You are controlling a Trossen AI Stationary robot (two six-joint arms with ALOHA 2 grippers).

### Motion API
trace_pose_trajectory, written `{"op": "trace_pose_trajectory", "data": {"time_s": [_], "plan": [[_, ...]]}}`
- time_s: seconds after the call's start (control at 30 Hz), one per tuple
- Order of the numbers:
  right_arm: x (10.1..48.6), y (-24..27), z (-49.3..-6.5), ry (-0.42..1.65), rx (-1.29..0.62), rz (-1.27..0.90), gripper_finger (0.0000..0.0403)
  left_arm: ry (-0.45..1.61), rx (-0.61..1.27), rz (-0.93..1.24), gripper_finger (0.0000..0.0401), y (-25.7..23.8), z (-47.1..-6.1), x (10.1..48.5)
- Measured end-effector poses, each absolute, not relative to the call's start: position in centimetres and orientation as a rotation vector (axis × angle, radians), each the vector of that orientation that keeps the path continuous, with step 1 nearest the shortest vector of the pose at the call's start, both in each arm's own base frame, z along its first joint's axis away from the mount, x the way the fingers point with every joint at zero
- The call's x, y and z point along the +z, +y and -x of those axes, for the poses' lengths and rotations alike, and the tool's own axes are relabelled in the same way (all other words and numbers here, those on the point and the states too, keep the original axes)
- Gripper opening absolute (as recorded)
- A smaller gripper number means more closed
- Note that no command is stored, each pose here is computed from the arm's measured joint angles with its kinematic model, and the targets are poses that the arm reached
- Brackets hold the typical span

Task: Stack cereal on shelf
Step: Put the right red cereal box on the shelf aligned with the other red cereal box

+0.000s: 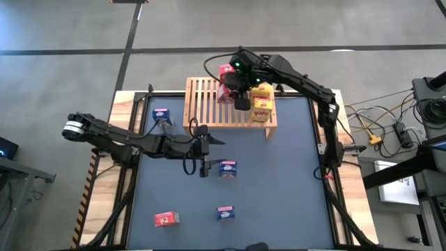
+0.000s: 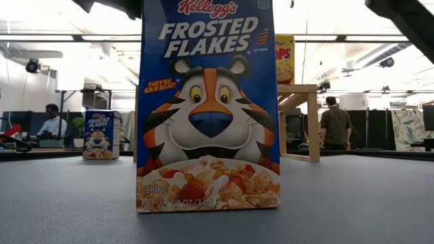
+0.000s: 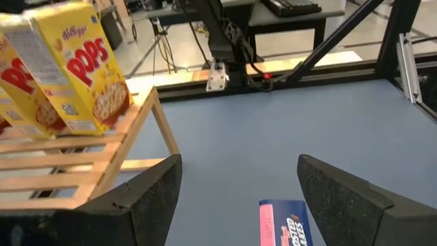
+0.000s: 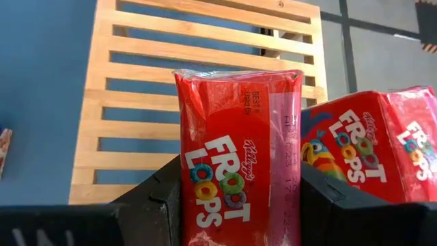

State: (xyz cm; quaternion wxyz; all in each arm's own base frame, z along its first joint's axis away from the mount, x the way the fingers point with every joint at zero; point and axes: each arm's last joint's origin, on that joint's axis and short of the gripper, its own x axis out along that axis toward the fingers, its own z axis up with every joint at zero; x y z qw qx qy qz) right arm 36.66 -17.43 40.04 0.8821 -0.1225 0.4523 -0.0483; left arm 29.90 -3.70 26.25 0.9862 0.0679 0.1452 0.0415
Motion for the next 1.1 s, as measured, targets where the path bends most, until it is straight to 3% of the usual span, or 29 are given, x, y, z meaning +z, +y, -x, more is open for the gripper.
{"op": "trace_pose_trajectory", "data": {"time_s": [0.4, 1.1], "plan": [[38.9, -19.7, -35.8, 1.052, -0.193, 0.21, 0.0169, 0.3, 0.083, -0.135, 0.0274, -3.7, -29.9, 26.2], [39.2, -19.5, -35.5, 1.006, -0.105, 0.176, 0.0169, 0.298, 0.09, -0.134, 0.0274, -3.5, -29.9, 26.2]]}}
